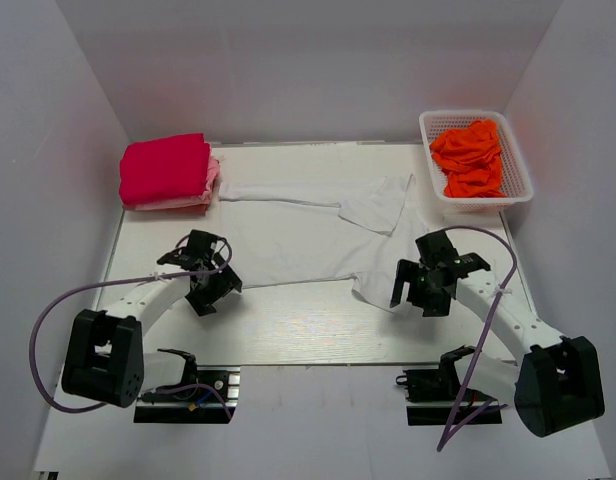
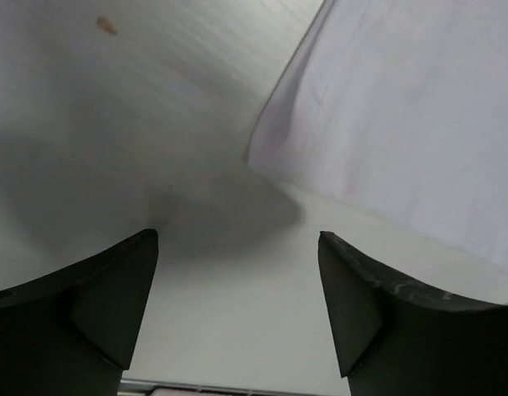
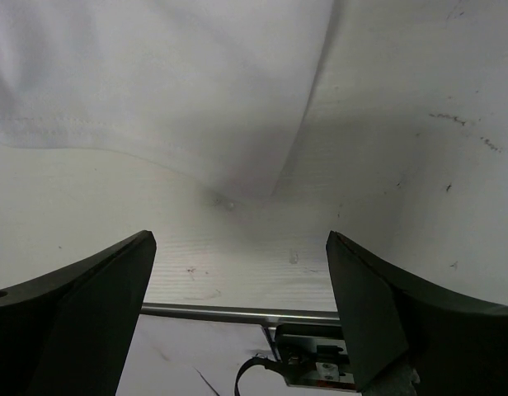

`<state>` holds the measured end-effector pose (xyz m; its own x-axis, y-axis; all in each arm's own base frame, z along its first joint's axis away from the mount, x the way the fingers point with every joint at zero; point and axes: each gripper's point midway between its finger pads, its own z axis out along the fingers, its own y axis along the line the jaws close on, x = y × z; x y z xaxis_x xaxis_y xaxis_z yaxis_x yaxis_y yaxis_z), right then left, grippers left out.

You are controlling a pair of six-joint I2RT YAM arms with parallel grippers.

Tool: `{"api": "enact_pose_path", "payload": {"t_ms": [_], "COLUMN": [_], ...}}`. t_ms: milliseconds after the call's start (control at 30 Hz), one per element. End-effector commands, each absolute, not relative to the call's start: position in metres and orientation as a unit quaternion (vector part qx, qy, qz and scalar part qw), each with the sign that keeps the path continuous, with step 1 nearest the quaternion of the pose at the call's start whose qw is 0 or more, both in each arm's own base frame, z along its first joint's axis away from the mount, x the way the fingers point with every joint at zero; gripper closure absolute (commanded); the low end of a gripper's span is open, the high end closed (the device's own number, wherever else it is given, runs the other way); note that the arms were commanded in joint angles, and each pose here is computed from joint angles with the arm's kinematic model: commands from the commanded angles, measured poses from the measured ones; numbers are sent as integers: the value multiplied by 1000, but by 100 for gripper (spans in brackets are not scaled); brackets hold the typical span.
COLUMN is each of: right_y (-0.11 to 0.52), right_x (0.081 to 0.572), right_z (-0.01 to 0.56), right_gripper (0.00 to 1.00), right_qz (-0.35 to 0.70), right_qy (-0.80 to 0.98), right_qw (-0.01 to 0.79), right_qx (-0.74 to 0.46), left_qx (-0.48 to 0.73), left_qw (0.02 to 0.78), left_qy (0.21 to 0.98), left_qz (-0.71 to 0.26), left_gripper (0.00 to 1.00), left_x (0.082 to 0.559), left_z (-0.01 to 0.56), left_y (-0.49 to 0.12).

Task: Fold and stack the t-shirts
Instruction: Grap the side of the flattened tshirt closest away from the robot with both arms

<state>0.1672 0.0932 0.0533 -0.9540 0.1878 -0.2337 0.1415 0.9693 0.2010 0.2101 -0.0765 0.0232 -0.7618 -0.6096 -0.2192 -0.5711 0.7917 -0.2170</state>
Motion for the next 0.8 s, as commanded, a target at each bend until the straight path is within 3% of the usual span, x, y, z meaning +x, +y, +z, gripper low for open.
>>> {"api": "enact_pose_path", "payload": {"t_ms": [0,233,333,367,433,467,567,767], "right_y": [102,101,102,101,102,102,104,114], "right_x": [162,153,149,147,148,147,151,173], "right_z": [51,46,44,42,42,41,37,32], "right_gripper": [10,10,10,10,10,10,10,15], "right_qz": [115,114,118,116,118,118,121,138], "right_qy": [982,982,982,983,982,983,982,980], "right_qw": [112,101,93,91,91,88,93,111], "right_qx": [101,110,111,110,113,112,111,96], "left_qx": [-342,-374,-381,-381,-383,-383,-382,-382], "left_qw": [175,181,183,182,175,164,166,174], "left_qy": [919,909,906,906,906,908,908,906], "left_qz": [-84,-36,-26,-26,-39,-37,-44,-49], "left_gripper": [13,23,39,50,62,77,100,100], "left_x": [242,257,258,259,261,256,258,266], "left_z": [25,24,21,19,17,11,12,16], "left_y": [-81,-64,-60,-61,-67,-67,-70,-71]}}
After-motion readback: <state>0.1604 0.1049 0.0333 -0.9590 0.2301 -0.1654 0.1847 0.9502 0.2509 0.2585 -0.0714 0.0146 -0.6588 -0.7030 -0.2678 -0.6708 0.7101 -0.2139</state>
